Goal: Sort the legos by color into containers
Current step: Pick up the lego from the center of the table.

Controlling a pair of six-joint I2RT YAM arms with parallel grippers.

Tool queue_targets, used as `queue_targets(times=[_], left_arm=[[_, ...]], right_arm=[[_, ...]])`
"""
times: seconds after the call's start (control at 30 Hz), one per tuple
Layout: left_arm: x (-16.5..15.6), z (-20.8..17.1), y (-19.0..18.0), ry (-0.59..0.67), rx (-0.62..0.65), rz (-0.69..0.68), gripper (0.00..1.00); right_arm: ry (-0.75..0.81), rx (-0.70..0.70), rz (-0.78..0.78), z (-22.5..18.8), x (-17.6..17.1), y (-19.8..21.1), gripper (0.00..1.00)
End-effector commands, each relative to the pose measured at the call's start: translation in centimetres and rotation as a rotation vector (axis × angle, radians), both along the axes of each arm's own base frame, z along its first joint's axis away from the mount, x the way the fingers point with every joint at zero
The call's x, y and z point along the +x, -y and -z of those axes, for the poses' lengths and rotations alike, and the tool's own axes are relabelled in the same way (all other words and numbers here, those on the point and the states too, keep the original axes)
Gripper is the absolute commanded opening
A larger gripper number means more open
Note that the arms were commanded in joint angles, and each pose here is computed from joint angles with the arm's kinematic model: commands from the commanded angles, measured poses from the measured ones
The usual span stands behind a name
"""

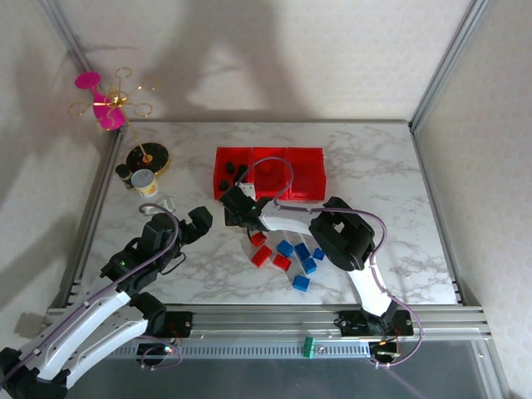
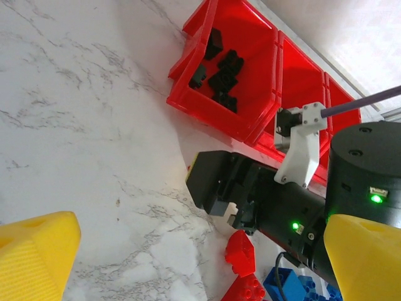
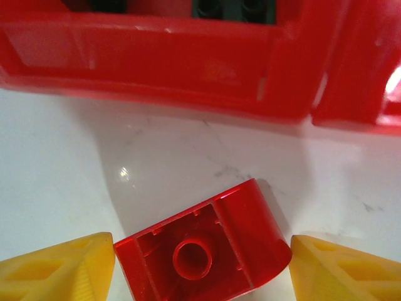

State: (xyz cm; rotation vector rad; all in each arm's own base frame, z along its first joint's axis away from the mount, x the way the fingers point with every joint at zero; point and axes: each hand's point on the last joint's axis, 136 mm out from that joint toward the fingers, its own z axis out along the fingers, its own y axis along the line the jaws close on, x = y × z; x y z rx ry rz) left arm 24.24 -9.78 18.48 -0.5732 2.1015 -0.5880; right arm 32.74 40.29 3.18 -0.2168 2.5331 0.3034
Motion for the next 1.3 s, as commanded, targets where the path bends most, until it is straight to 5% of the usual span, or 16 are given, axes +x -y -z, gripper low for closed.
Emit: queue_targets(times=[0.0, 0.37, 0.83, 1.27], left_arm=[[-0.3, 1.0, -1.2, -0.022, 0.034, -0.042, 1.0], [0.1, 1.3, -0.8, -0.031, 0.043, -0.034, 1.0], [0.2, 0.9, -0.7, -0.023, 0.041, -0.031, 1.0], [0.5, -0.3, 0.2, -0.006, 0.027, 0.009, 1.0]], right_arm=[[0.015, -0.048, -0.029, 0.8, -0.1, -0.4, 0.68], [0.021, -0.112, -0.044, 2.1, 0.1, 0.0, 0.82], [0.064, -0.122, -0.071, 0.8, 0.3, 0.2, 0.64], [0.099, -0.03, -0.075, -5.8, -0.8, 1.9, 0.64]])
